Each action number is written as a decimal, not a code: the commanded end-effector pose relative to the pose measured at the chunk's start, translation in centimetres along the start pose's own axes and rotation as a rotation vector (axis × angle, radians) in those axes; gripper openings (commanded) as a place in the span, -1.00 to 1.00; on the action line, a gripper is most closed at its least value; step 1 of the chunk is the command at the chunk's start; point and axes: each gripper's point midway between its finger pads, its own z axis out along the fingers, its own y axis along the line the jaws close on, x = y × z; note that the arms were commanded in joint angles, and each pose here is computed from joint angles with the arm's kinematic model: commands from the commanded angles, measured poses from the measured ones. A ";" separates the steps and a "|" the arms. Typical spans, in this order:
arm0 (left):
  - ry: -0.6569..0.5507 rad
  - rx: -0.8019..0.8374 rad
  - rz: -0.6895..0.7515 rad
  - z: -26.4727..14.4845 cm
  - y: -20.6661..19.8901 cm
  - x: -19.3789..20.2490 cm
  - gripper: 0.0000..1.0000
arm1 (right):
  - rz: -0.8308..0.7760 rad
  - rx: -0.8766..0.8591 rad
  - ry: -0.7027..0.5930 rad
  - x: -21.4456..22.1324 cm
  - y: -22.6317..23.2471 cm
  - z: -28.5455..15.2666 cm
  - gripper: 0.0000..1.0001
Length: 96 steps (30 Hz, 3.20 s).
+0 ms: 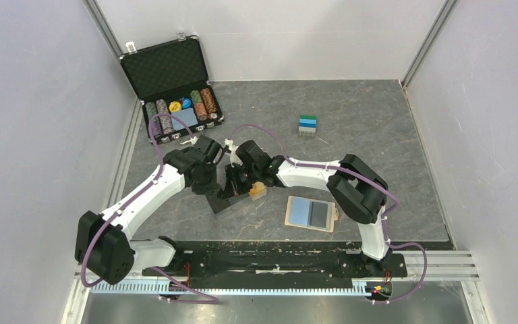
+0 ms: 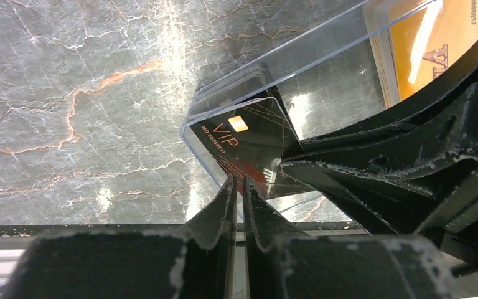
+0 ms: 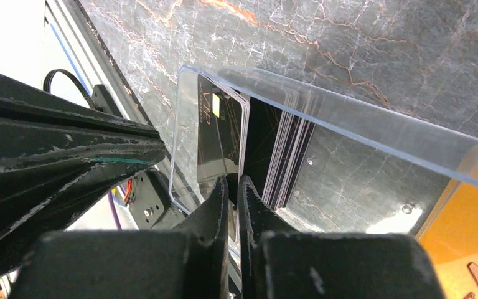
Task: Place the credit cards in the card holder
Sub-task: Pick up the credit card from the storage box.
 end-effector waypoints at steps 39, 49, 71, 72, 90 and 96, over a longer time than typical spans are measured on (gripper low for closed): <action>0.020 0.000 0.032 0.9 0.0 0.6 -0.69 | -0.076 -0.031 -0.041 -1.7 3.8 -1.6 -0.66; 0.019 0.001 0.029 0.9 0.0 0.6 -0.69 | -0.096 -0.082 -0.077 -2.6 5.8 -2.2 -0.97; -0.020 0.017 0.020 -0.1 0.0 0.1 -0.64 | -0.086 0.014 -0.016 -1.1 3.3 -0.5 -0.38; -0.020 0.016 0.020 -0.1 0.0 0.1 -0.64 | -0.085 0.036 -0.011 -1.1 2.9 -0.4 -0.35; 0.004 0.011 0.023 0.4 0.0 0.5 -0.60 | -0.087 0.200 0.040 0.1 -0.9 0.6 -0.11; 0.008 0.007 0.023 0.5 0.0 0.5 -0.59 | -0.080 0.217 0.026 -0.2 -1.0 0.3 -0.95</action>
